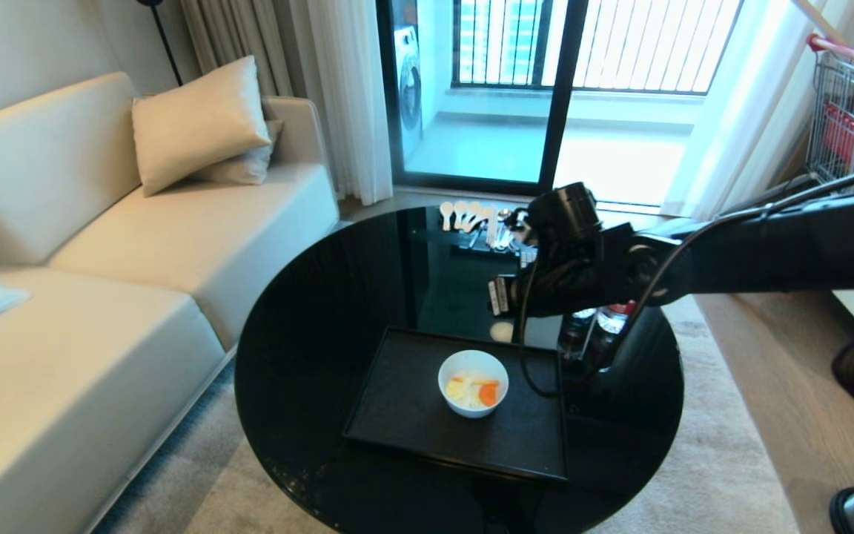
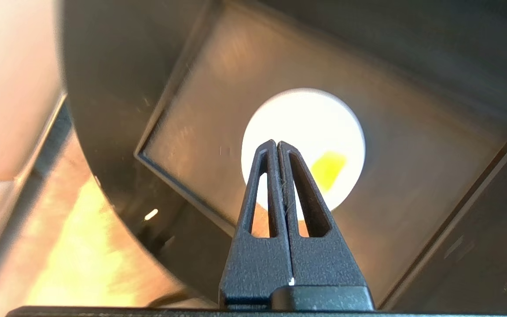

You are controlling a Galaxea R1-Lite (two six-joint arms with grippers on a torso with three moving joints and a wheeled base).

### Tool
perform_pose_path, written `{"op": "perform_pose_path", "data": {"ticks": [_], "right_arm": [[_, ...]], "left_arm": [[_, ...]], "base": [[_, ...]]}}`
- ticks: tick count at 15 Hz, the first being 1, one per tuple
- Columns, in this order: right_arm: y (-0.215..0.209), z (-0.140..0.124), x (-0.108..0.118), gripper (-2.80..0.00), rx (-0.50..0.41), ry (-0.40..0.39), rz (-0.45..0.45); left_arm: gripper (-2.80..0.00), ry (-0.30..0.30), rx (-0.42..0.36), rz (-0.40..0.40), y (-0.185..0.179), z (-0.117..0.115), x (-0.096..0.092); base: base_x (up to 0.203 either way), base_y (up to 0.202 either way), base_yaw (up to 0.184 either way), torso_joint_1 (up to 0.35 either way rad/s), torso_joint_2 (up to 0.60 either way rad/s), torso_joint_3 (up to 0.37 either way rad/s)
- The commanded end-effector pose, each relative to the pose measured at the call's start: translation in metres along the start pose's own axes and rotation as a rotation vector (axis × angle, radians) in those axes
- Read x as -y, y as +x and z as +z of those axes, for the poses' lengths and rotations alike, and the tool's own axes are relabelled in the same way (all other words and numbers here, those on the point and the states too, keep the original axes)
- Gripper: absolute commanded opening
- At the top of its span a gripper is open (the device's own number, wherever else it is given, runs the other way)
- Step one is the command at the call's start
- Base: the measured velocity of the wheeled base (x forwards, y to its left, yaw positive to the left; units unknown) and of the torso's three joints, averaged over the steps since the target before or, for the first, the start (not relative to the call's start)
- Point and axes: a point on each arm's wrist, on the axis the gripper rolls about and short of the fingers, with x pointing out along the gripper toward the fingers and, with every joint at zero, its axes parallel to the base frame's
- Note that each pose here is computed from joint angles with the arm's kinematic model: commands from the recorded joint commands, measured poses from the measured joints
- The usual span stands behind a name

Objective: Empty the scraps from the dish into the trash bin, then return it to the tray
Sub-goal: Pick up the bowl with leftover food

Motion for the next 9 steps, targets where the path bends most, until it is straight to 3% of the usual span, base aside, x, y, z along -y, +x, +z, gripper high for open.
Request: {"op": "perform_pose_path", "data": {"ticks": [1,4,8,9], "right_arm": [[0.030,-0.014,-0.002,-2.80,-0.104,0.087,-0.030],[0.047,-0.009,0.002,-2.80,-0.160,0.205,-0.073],[0.056,-0.007,0.021,-2.80,-0.230,0.261,-0.135],[0.057,-0.009,0.023,-0.55,-0.246,0.264,-0.144]], "left_arm": [[-2.80,0.000,0.001,0.000,0.000,0.000,0.000],[-2.80,-0.001,0.001,0.000,0.000,0.000,0.000],[-2.80,-0.001,0.000,0.000,0.000,0.000,0.000],[-2.80,-0.001,-0.001,0.000,0.000,0.000,0.000]], "base": [[0.000,0.000,0.000,0.000,0.00,0.000],[0.000,0.000,0.000,0.000,0.00,0.000],[0.000,0.000,0.000,0.000,0.00,0.000],[0.000,0.000,0.000,0.000,0.00,0.000]]}}
